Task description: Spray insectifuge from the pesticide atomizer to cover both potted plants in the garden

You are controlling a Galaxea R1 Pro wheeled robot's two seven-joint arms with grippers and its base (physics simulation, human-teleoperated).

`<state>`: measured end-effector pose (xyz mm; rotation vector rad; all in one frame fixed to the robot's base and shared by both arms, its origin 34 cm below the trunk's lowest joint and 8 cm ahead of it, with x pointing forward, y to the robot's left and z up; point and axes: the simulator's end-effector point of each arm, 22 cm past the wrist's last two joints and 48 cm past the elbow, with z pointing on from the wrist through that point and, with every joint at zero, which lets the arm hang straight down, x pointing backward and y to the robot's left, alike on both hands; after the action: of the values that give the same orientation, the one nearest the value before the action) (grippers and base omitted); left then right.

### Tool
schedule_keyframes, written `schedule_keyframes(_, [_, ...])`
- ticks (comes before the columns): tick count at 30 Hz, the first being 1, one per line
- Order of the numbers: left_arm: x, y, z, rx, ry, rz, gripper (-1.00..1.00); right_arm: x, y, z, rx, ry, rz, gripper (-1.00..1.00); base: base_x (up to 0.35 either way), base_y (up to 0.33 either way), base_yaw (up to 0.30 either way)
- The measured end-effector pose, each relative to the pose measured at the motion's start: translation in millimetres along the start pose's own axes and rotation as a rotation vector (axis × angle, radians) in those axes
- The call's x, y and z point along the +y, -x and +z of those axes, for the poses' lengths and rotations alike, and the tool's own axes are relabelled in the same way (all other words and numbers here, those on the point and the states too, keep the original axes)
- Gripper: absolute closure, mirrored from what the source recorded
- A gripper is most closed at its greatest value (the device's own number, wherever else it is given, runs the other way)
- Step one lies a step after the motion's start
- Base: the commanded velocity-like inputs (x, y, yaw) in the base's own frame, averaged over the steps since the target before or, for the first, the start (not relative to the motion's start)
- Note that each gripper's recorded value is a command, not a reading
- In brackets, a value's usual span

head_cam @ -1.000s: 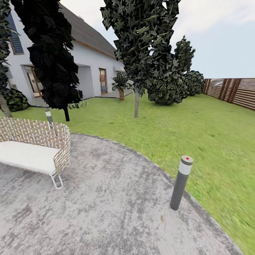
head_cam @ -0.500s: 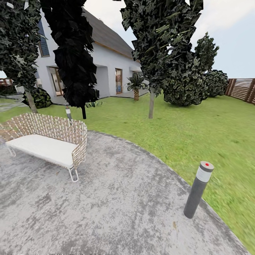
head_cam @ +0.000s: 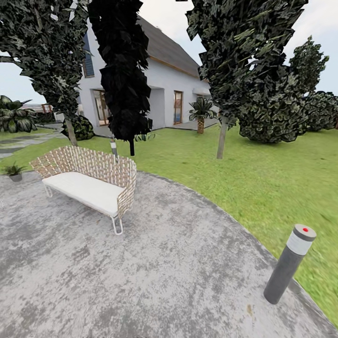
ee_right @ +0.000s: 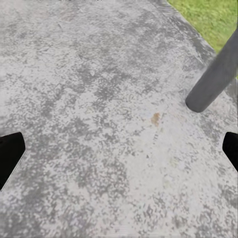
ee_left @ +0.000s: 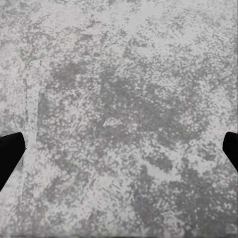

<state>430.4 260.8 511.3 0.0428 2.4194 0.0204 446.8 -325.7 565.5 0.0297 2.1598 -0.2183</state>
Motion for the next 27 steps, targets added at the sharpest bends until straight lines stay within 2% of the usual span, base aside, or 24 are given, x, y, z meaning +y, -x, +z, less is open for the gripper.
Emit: schedule_keyframes(27, [-0.1, 0.0, 0.0, 0.000, 0.000, 0.000, -1.00, 0.0, -0.5, -0.1, 0.001, 0.000, 0.000, -1.00, 0.000, 0.000, 0.283])
